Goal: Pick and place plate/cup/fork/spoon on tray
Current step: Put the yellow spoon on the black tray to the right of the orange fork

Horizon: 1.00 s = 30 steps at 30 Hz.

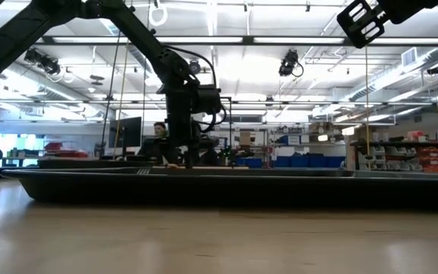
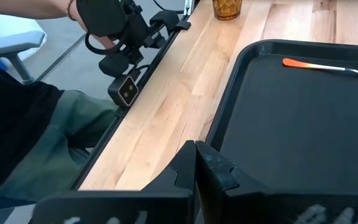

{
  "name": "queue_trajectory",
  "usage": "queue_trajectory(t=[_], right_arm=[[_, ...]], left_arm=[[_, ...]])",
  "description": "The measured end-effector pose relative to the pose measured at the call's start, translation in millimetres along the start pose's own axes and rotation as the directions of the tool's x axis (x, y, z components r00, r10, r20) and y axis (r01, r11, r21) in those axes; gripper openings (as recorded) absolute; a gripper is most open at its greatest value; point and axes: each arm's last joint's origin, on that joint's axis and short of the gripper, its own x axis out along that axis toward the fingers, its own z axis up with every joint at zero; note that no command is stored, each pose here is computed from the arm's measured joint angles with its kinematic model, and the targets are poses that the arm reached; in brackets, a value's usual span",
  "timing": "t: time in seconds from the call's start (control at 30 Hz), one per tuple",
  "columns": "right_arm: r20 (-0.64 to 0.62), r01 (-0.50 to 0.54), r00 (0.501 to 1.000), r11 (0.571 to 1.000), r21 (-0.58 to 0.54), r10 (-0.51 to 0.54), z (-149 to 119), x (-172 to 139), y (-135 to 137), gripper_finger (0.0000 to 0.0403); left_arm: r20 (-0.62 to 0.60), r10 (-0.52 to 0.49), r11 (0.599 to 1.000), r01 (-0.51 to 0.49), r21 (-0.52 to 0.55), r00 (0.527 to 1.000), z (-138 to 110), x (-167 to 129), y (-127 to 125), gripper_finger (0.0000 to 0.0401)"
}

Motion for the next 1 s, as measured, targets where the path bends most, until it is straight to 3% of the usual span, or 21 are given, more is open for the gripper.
queue_trajectory(t=[0.23, 0.53, 0.83, 1.0], right_arm=[[0.000, 0.000, 1.000, 1.000, 0.000, 0.000, 0, 0, 0, 0.0011], [0.001, 0.000, 1.000, 1.000, 0.000, 0.000, 0, 0, 0, 0.0011], [0.001, 0.000, 1.000, 1.000, 0.001, 0.000, 0, 0, 0, 0.0011], [0.001, 0.000, 1.000, 1.000, 0.001, 0.000, 0, 0, 0, 0.0011]], left_arm=[[-0.007, 0.007, 0.999, -0.006, 0.040, 1.000, -2, -1, -1, 0.0053], [-0.006, 0.018, 0.998, -0.018, 0.060, 1.000, -5, -6, -2, 0.0051], [0.043, 0.004, 0.995, -0.008, 0.098, 0.999, -7, -45, -8, 0.0054], [0.072, -0.027, 0.988, 0.015, 0.154, 0.997, -25, -73, -23, 0.0058]])
